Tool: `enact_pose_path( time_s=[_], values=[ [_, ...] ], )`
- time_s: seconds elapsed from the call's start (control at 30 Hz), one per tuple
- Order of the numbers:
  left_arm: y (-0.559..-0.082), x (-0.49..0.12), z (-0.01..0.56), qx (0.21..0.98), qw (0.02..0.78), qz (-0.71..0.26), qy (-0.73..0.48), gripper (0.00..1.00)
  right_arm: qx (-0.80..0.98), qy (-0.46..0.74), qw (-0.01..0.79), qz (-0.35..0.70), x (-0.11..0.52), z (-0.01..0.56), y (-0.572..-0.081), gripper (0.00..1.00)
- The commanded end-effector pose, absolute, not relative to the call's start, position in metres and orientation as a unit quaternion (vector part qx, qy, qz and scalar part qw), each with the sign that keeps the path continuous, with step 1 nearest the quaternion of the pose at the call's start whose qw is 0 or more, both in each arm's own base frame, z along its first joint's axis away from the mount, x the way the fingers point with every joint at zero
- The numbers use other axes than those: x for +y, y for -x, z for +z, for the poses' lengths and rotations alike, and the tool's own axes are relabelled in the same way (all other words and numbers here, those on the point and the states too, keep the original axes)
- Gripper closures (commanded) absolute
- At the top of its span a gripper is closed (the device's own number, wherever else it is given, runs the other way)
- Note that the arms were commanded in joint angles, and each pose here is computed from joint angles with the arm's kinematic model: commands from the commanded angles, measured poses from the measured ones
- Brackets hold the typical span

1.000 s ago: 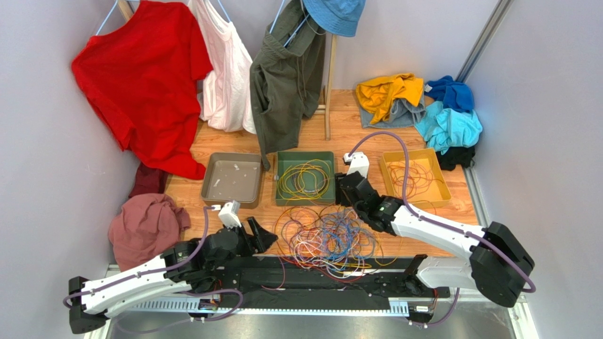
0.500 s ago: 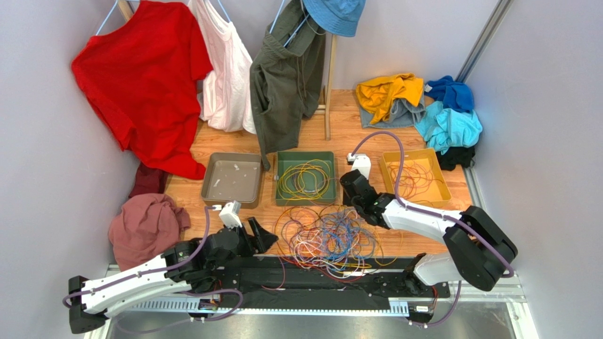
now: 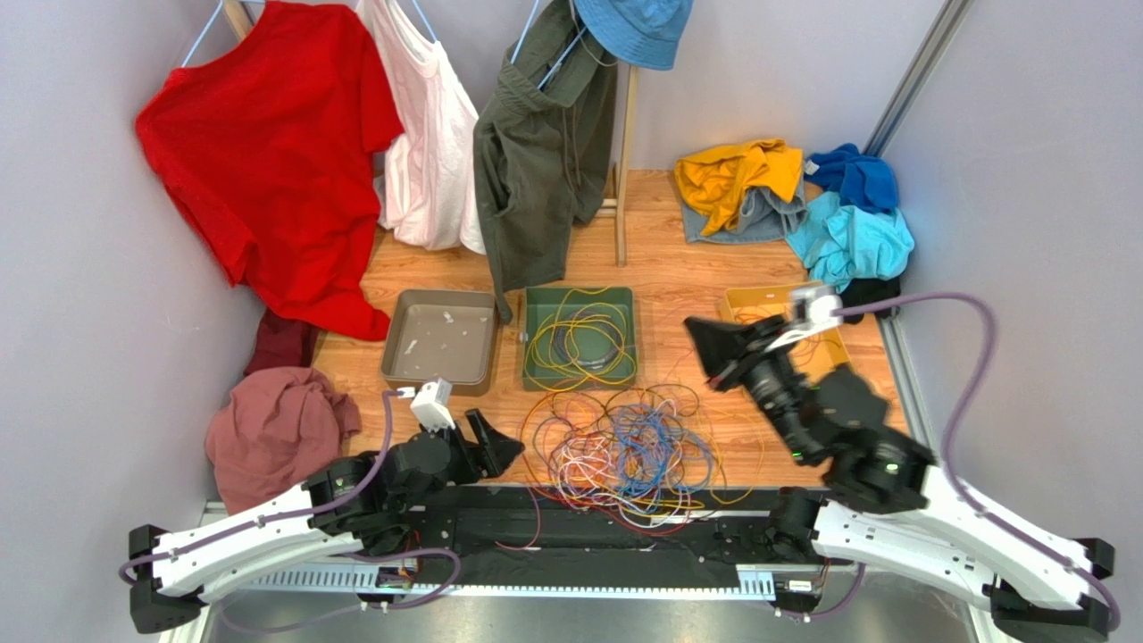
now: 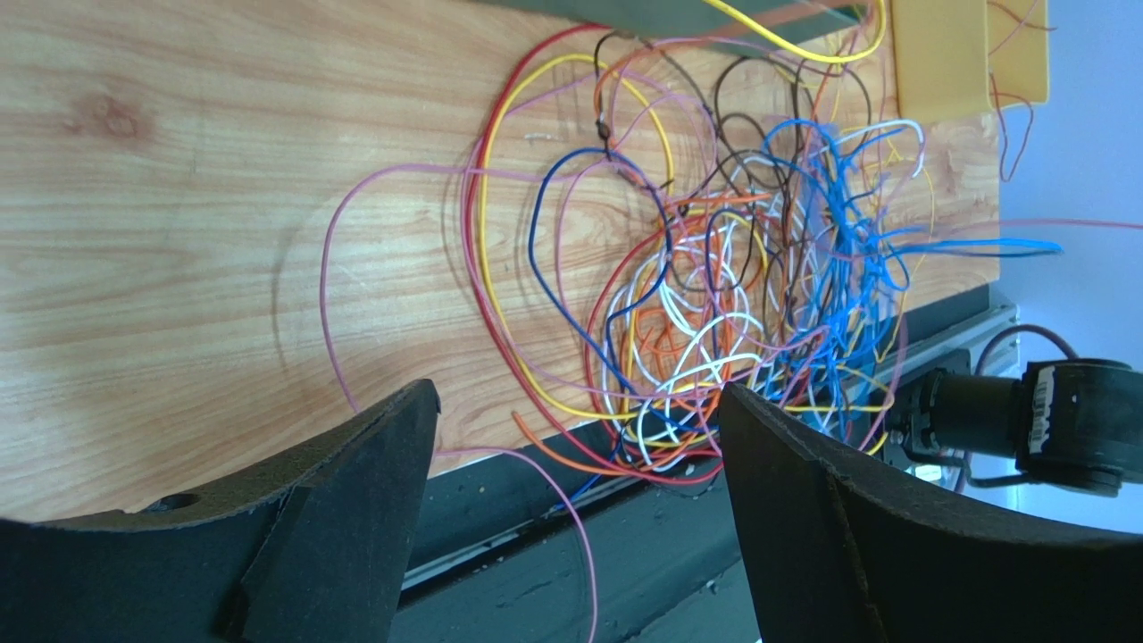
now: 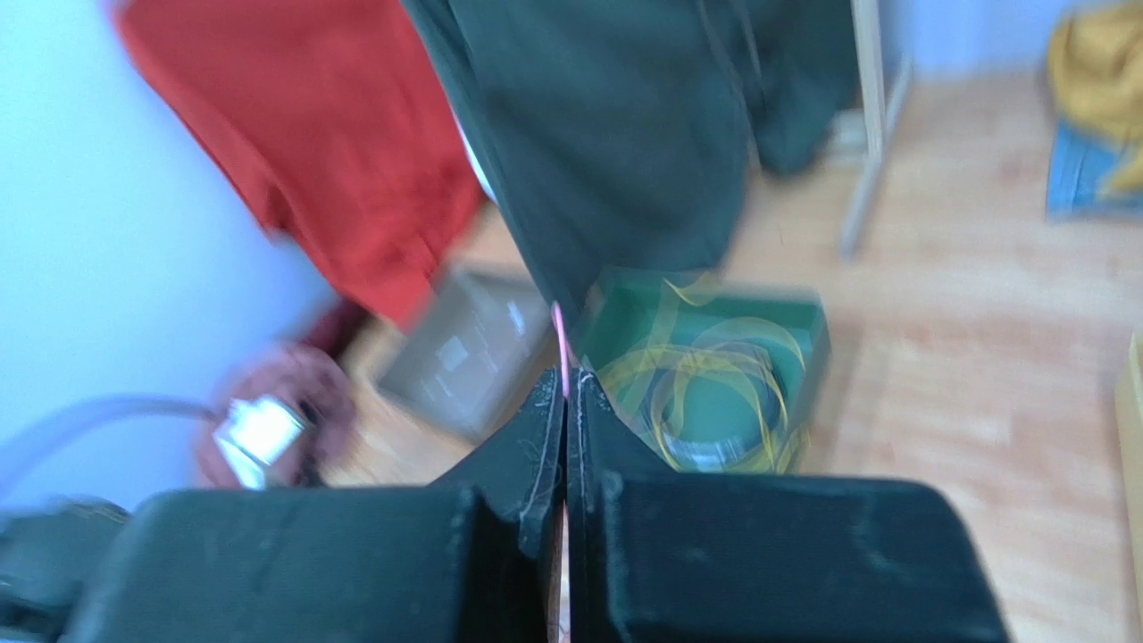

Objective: Untangle the cables

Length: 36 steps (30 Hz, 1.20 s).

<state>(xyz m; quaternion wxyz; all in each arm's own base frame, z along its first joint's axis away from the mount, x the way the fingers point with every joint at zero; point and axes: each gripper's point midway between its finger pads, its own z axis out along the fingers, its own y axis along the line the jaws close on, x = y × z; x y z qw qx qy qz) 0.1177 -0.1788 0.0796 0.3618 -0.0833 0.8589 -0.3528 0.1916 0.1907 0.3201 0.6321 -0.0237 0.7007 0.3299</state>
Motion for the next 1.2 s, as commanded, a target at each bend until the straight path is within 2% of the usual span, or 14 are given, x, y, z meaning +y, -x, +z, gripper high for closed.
enact_pose_path(
  time_s=[0.0,0.2,0.4,0.77,0.97,1.17],
  values=[
    [-0.129,-0.181,0.126,0.828,0.406,-0.376,0.084,0.14,0.684,0.037,0.652,0.324,0.166,0.380,-0.180,1.00],
    [-0.138,-0.184,0.168,0.810,0.446,-0.376,0.056,0.13,0.631,0.104,0.646,0.416,0.177,0.463,-0.145,1.00],
    [-0.143,-0.190,0.197,0.792,0.473,-0.384,0.030,0.12,0.599,0.135,0.635,0.468,0.182,0.503,-0.123,1.00],
    [-0.148,-0.211,0.204,0.787,0.482,-0.386,-0.001,0.09,0.442,0.139,0.689,0.557,0.104,0.625,-0.057,1.00],
    [-0.142,-0.253,0.234,0.738,0.500,-0.445,-0.087,0.01,0.439,0.143,0.672,0.579,0.107,0.631,-0.049,1.00],
    [-0.141,-0.286,0.264,0.660,0.556,-0.477,-0.171,0.01,0.458,0.150,0.652,0.586,0.123,0.621,-0.053,1.00]
  ],
)
